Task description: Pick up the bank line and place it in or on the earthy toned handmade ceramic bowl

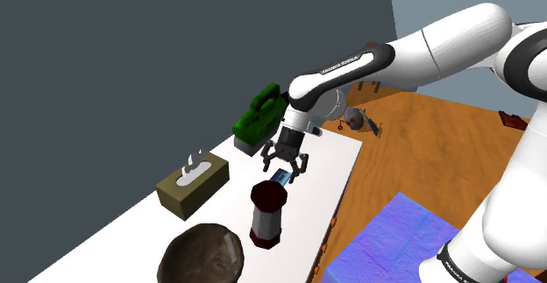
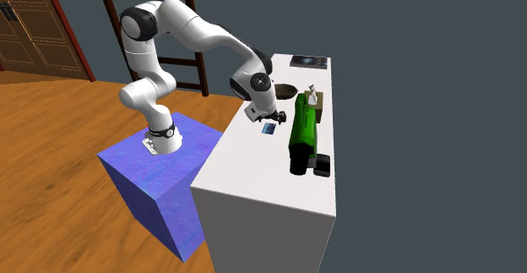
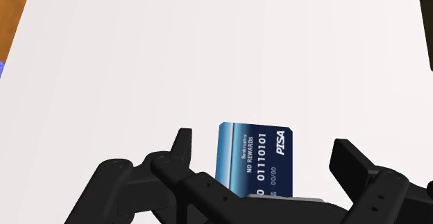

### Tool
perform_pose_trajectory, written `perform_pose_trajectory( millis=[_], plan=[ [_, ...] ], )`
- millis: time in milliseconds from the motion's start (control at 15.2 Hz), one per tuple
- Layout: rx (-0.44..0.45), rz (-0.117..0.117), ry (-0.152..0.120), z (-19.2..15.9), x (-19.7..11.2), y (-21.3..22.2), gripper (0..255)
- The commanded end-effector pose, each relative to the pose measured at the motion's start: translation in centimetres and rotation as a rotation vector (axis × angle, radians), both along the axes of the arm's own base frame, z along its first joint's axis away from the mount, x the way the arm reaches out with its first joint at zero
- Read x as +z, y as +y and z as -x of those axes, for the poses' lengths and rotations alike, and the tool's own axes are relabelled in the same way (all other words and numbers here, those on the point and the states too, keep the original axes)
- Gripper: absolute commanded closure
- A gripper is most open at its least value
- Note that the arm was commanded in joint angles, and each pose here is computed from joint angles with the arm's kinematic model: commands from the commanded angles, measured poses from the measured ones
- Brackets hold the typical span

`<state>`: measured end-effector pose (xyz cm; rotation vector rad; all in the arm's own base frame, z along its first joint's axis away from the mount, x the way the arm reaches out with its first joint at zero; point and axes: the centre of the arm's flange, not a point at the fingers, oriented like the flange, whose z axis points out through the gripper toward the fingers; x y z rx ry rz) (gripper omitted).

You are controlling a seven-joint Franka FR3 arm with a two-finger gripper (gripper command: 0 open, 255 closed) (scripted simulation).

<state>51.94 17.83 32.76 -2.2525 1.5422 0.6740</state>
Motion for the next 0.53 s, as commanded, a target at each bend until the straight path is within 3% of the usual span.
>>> perform_pose_trajectory(
  millis=[0,462],
  plan=[
    [-0.001,0.000,0.000,0.23,-0.78,0.50,0],
    [-0.001,0.000,0.000,0.29,-1.04,0.66,0]
  ],
)
